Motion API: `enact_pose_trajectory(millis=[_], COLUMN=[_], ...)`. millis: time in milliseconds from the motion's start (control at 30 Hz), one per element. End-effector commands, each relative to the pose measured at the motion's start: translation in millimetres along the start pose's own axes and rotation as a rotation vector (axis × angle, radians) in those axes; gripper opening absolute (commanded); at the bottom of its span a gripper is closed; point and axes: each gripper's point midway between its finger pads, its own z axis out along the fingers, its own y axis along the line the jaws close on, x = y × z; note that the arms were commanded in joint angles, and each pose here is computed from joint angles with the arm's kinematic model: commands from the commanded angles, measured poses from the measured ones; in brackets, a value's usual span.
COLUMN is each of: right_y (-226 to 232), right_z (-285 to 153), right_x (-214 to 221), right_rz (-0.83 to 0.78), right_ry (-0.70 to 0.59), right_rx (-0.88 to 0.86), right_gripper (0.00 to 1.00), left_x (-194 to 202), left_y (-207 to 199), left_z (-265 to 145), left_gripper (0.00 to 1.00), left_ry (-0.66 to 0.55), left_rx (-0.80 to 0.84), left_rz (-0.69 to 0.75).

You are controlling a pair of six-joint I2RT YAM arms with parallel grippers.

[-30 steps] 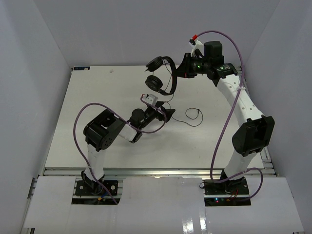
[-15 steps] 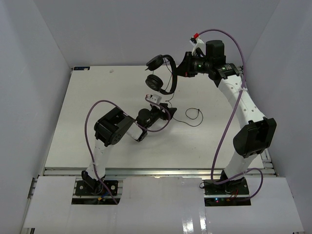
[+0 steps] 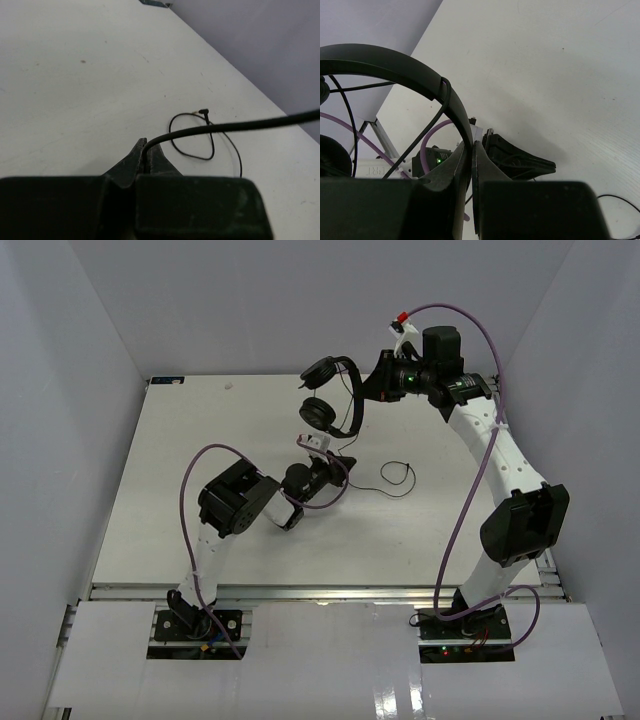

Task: Wrap the headphones

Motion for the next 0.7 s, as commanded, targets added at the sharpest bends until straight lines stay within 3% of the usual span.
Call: enact_pose_trajectory(millis=[0,167,467,667], right_y=[23.6,21.8,-11.9,-25.6], right_z=[-21.6,-27.8,-19.6,-16.1], right_x=[-31.2,-42.6,-41.1,-45.3], right_rz=[-0.061,-0.084,-0.115,-0.129], right_ry=[-0.1,-0.129,-0.127,-0.129], right_rx=[-0.036,-0.003,0.12,0.169], right_gripper=[0.08,0.08,0.08,0.08], left_x=[-47.0,-54.5,-98.0,-97.0], left_y=[-27.0,-22.9,-88.6,-125.9], left_z=[-23.9,-62.5,-101.1,-130.3], left_gripper=[0.0,0.0,0.0,0.0], left_ry=[-0.131,-0.113,-0.11,-0.03], left_rx=[0.09,0.094,0.33,0.486], left_rz=[0.014,0.034,0.078,0.079])
